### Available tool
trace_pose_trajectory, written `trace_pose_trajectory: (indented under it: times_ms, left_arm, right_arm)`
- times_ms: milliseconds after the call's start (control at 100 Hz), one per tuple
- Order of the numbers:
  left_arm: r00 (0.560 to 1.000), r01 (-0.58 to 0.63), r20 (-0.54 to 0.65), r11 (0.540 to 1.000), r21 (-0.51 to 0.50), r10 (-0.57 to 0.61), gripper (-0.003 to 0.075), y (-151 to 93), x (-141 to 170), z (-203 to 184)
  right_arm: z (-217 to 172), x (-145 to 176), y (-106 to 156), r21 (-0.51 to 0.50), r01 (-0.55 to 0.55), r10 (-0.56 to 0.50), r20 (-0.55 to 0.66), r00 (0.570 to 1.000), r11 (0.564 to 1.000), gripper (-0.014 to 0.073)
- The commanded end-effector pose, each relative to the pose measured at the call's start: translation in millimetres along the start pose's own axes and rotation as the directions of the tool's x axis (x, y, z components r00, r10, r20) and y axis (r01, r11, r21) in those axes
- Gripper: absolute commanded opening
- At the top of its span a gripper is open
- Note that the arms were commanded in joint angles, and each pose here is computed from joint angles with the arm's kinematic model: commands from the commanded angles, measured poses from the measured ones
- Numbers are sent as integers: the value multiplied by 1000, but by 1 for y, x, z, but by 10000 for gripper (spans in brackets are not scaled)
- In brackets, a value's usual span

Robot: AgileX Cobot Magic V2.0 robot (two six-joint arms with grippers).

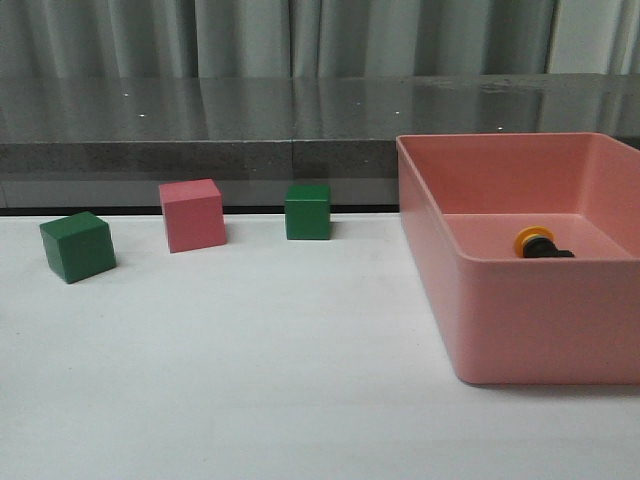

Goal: Place and stand button with both arms

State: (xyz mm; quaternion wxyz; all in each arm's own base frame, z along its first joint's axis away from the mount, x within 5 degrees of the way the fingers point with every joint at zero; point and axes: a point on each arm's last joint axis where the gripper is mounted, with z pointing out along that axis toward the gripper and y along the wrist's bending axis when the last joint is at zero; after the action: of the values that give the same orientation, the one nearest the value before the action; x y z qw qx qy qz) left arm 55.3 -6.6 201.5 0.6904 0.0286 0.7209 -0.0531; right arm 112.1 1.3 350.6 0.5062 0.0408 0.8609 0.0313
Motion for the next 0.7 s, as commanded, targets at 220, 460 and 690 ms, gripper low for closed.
trace_pose_trajectory:
  times_ms: [220,460,690]
  left_arm:
    - [996,5,84,1000,3,-6,-19,0,1,-1]
    - [996,5,84,1000,3,-6,-19,0,1,-1]
    - [996,5,84,1000,3,-6,-19,0,1,-1]
  right_arm:
    - [59,-48,8,-20,-45,43,-120,992,999,-66]
    - [86,-42,8,-15,-63,59,-219,974,998,57]
    - [89,-45,10,-29,-80,73,-181,981,996,591]
